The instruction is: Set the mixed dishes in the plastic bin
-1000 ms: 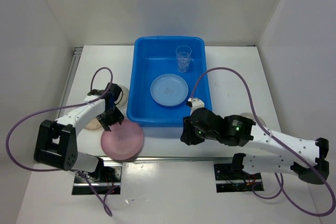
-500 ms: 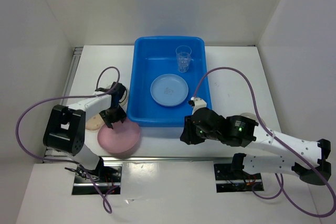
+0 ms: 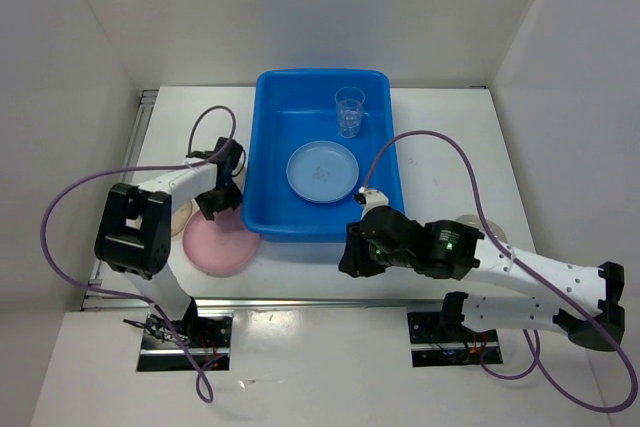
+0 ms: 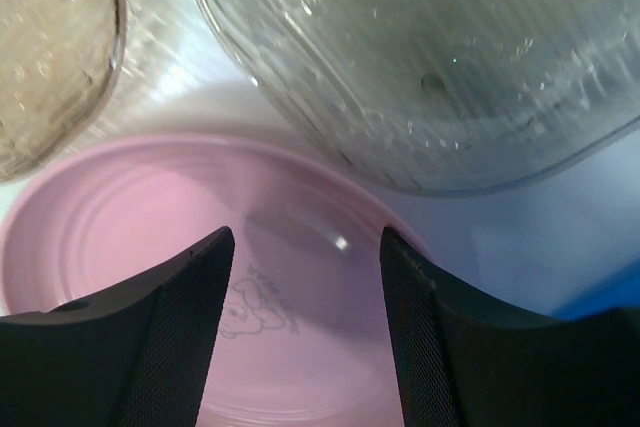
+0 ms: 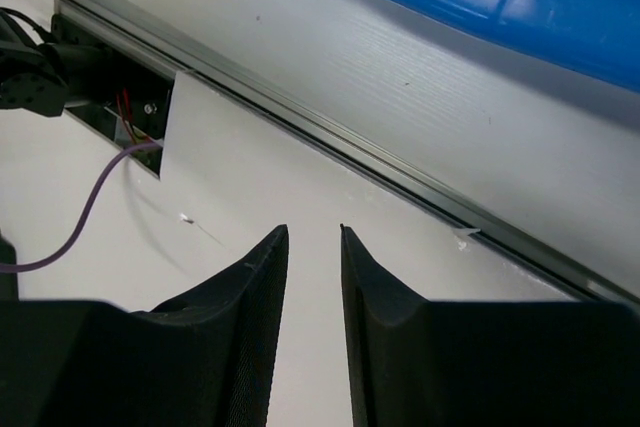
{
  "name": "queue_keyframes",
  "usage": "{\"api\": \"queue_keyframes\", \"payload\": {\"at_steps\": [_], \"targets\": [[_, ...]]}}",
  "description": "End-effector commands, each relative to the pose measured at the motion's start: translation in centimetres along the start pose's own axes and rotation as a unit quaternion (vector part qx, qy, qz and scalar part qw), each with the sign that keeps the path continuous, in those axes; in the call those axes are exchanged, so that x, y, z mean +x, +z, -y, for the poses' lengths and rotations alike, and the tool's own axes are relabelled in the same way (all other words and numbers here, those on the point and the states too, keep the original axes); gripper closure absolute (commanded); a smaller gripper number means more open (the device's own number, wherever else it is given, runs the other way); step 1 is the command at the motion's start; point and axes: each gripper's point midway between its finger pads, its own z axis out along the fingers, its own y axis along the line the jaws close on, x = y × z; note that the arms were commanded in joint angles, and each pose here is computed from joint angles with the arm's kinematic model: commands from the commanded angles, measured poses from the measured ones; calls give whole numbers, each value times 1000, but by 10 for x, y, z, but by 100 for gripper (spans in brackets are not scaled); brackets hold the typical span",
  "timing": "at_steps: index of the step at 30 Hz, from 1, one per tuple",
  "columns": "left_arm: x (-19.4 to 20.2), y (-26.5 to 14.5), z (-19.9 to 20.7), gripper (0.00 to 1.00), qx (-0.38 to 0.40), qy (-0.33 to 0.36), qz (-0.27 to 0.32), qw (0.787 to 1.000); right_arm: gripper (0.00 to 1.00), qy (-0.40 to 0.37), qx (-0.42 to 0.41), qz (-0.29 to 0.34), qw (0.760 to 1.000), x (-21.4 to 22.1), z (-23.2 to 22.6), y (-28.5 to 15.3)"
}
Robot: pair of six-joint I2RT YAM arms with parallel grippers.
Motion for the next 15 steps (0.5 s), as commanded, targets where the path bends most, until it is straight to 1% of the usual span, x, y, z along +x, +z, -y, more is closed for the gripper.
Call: {"api": "queue_keyframes", "payload": {"at_steps": [1, 5, 8, 9, 12, 15], "targets": [[-29, 7, -2, 32, -8, -6, 31, 999, 66, 10, -17, 11, 1000, -6, -8, 2], [-42, 5, 0, 32, -3, -10, 33, 999, 66, 8, -9, 5, 1000, -4, -8, 10], [-53, -18, -1, 32, 18, -16, 54, 998, 66, 8, -12, 1, 1000, -3, -10, 12], [-60, -32, -4, 32, 26, -11, 72, 997, 66, 9, -16, 4, 1000, -5, -12, 12], [-70, -52, -13, 44, 27, -1, 92, 995, 66, 0, -19, 7, 1000, -6, -13, 12], [-70, -56, -25, 45, 13, 16, 83, 996, 66, -5, -20, 8, 1000, -7, -14, 15]]}}
